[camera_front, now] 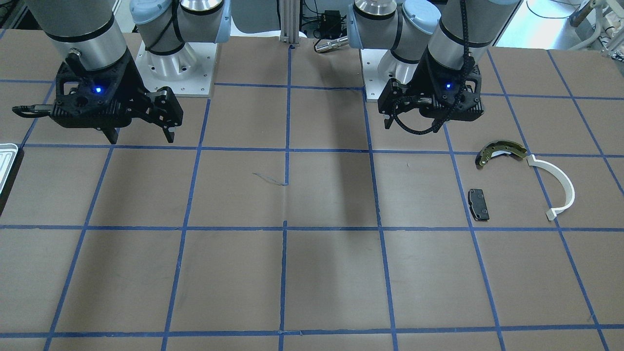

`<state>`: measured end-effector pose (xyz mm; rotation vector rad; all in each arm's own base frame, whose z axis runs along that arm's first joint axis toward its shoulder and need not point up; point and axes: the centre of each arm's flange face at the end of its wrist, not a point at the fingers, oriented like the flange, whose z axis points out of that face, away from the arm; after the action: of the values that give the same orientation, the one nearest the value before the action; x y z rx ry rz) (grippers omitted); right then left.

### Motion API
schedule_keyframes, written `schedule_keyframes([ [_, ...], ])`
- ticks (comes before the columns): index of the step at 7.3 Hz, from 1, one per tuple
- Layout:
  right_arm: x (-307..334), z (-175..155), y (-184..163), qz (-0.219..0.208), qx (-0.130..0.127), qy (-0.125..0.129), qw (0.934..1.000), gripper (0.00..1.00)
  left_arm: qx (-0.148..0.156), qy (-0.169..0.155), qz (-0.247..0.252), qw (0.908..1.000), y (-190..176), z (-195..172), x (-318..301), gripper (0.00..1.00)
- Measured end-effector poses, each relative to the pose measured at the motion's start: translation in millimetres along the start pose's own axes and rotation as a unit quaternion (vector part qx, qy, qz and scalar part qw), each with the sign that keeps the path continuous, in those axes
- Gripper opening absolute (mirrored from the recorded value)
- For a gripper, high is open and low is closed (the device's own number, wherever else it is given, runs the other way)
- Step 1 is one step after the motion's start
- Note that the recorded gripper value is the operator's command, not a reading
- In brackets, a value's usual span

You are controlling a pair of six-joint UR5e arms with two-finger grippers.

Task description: Place bearing gear from tray to pile

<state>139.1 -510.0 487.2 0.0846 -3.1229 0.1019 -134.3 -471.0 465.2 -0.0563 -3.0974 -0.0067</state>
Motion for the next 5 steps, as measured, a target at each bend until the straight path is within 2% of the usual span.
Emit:
schedule_keyframes([
  [2,16,9,4,0.011,-0.012,0.002,0.9999,1.0,0.0,0.001,-0.001,1.0,0,0,0,1.0],
  [4,81,14,7,0.043,-0.023,0.009,0.9988,1.0,0.0,0.001,-0.001,1.0,0,0,0,1.0],
  [5,118,14,12,0.053,-0.032,0.03,0.9977,1.0,0.001,0.001,-0.001,1.0,0,0,0,1.0],
])
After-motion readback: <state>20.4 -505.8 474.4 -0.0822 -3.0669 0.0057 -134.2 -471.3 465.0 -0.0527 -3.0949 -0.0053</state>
